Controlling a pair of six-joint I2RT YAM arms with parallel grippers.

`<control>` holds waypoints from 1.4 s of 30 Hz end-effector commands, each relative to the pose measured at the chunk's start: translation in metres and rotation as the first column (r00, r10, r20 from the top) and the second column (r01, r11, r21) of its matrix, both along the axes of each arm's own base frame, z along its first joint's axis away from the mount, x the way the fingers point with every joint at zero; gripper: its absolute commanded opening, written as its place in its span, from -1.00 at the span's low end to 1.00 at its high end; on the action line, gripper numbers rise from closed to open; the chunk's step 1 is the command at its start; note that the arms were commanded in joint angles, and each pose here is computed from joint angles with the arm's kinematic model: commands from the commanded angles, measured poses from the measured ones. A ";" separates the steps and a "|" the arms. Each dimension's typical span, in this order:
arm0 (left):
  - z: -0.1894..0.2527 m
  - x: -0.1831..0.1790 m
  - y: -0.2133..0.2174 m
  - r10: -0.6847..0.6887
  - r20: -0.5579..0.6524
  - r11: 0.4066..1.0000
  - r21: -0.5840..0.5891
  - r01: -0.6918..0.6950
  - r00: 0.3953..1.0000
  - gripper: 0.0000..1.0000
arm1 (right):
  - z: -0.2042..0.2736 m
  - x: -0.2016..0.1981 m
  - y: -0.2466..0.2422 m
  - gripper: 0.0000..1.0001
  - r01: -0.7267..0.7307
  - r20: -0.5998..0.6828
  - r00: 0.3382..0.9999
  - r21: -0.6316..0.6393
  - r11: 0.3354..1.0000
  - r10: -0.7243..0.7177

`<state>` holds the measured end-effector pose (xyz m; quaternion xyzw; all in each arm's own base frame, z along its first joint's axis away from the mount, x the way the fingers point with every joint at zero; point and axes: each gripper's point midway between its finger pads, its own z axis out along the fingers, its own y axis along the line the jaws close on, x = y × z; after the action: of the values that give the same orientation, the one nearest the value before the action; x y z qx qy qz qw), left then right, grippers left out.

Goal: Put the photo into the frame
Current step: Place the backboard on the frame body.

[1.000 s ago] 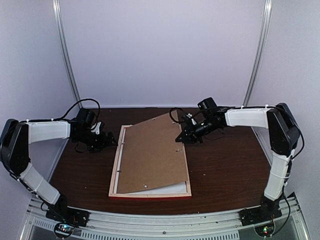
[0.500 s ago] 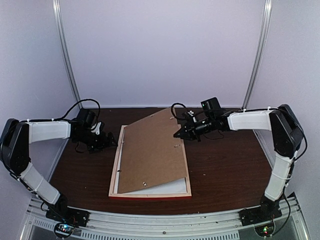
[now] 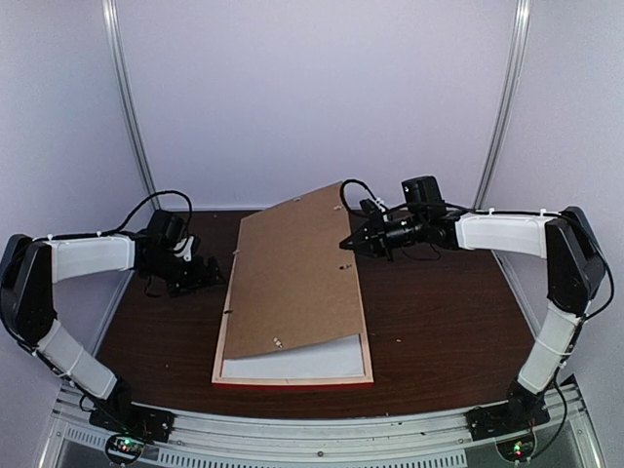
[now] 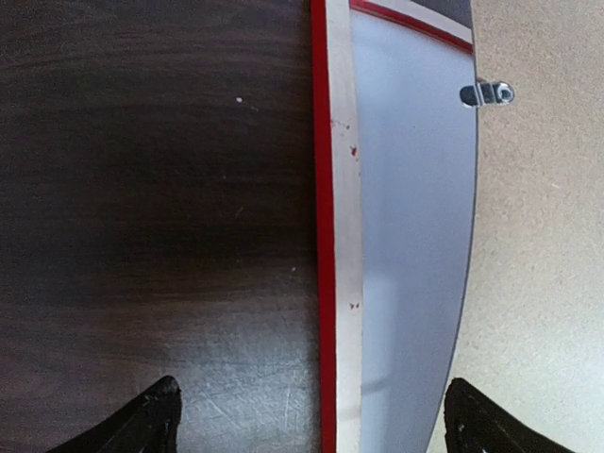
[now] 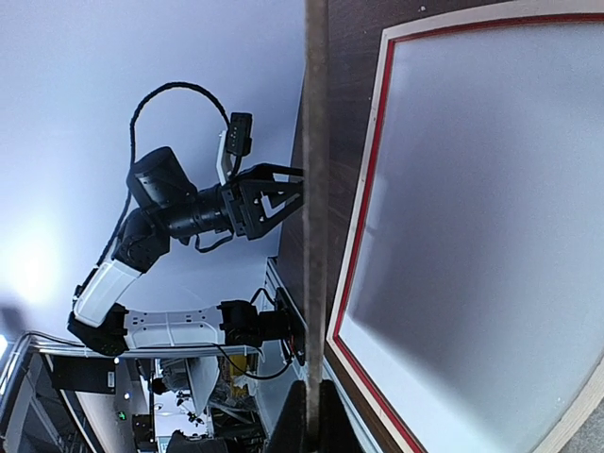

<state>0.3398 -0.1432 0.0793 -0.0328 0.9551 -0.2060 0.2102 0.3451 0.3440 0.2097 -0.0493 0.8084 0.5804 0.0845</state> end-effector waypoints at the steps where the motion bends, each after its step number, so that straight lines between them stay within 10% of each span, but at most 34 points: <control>1: 0.030 0.008 0.012 0.026 0.101 0.998 0.047 -0.031 0.994 0.95 | 0.027 0.006 0.009 -1.00 -0.013 0.085 0.996 0.084 0.996 0.006; 42: 0.046 0.010 0.022 0.060 0.148 0.994 0.082 -0.073 0.987 0.95 | -0.055 -0.002 0.008 -1.00 -0.032 -0.071 0.997 -0.009 0.999 0.032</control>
<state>0.3409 -0.1167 0.1160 -0.0477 0.9487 -0.1500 0.2741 0.3490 0.3583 0.1398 -0.0187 0.8177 0.5746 0.0296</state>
